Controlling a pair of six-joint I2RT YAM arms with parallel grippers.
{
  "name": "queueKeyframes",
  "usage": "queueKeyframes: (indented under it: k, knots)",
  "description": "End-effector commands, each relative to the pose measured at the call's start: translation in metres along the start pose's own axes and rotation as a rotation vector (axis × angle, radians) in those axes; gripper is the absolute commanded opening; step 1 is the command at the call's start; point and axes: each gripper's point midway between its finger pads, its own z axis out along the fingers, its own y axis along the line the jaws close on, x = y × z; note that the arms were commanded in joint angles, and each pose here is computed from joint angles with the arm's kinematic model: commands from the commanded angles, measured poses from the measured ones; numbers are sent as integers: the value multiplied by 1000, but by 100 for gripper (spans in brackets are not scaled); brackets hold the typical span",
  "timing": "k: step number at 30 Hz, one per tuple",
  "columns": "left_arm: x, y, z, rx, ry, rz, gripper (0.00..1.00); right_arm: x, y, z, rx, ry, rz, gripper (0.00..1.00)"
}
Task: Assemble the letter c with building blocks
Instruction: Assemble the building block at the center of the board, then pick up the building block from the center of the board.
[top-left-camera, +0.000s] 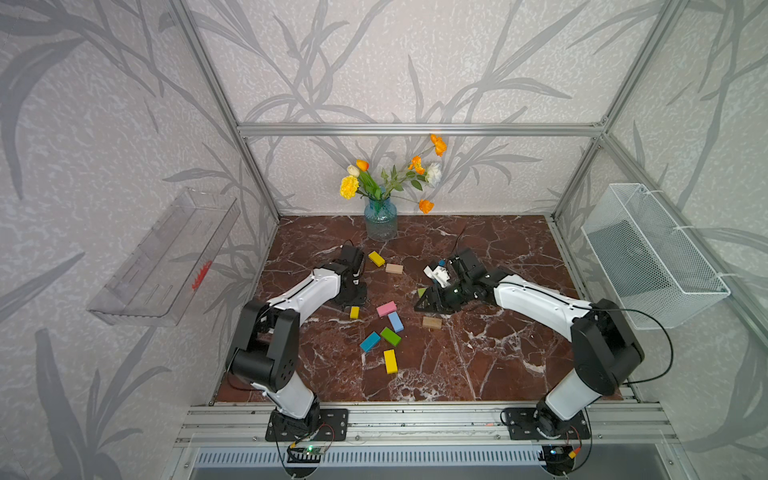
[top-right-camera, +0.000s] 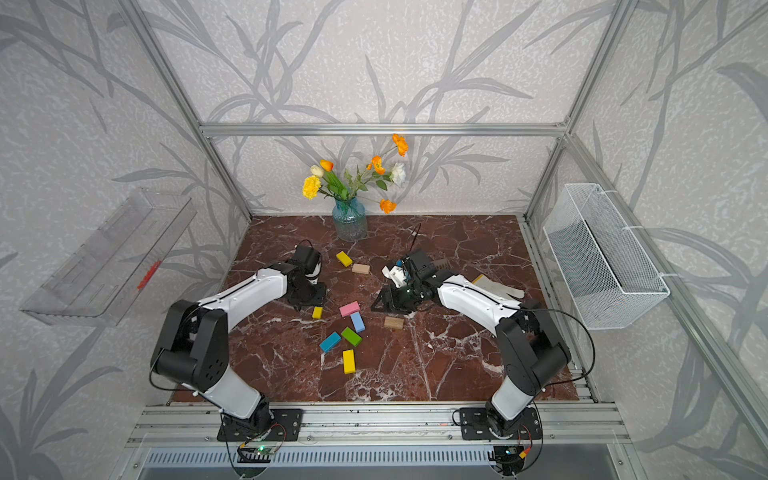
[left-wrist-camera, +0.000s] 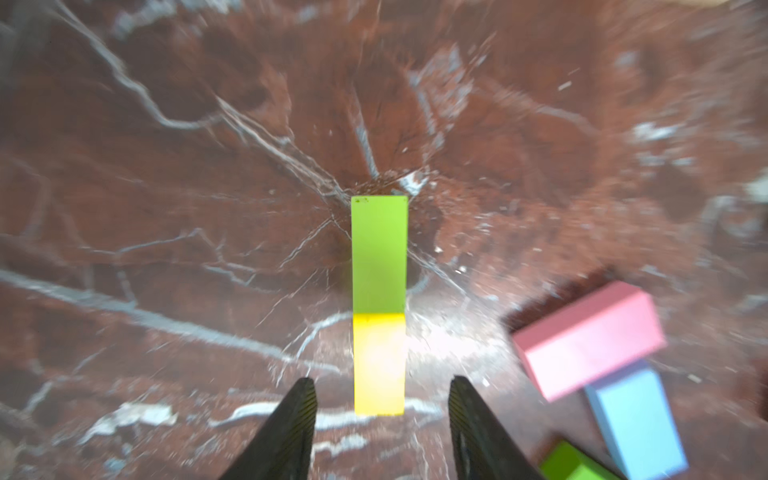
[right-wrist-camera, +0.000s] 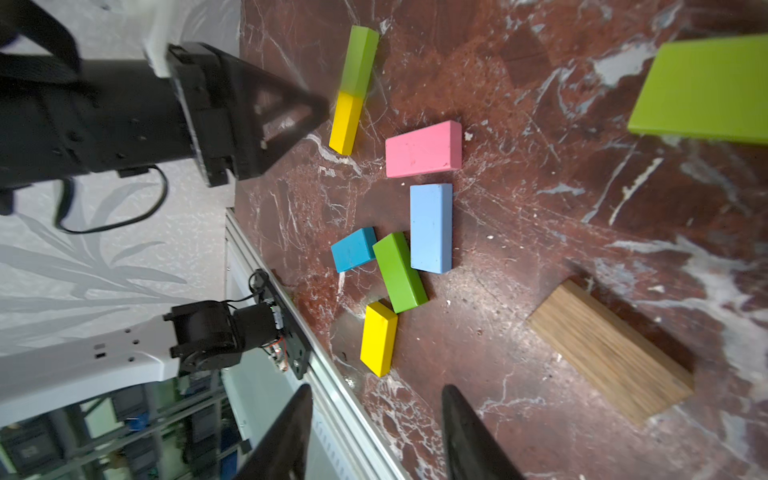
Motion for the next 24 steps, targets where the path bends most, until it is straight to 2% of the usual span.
queueKeyframes:
  k: [1, 6, 9, 13, 17, 24]
  knots:
    - [5, -12, -23, 62, -52, 88, 54, -2, 11, -19, 54, -46, -189, 50]
    - [6, -54, -41, 273, -142, 336, 52, 7, 14, -24, 46, -17, -242, 50]
    - [9, -69, -42, 333, -168, 470, 51, 11, 14, -27, 45, -10, -251, 50]
    - [14, -75, -34, 346, -143, 596, 53, 14, 16, -33, 45, 0, -264, 51]
    - [16, -79, -27, 336, -104, 686, 56, 15, 18, -37, 47, 3, -276, 59]
    - [14, -77, -6, 254, -55, 828, 59, 17, 18, -40, 56, 18, -275, 66]
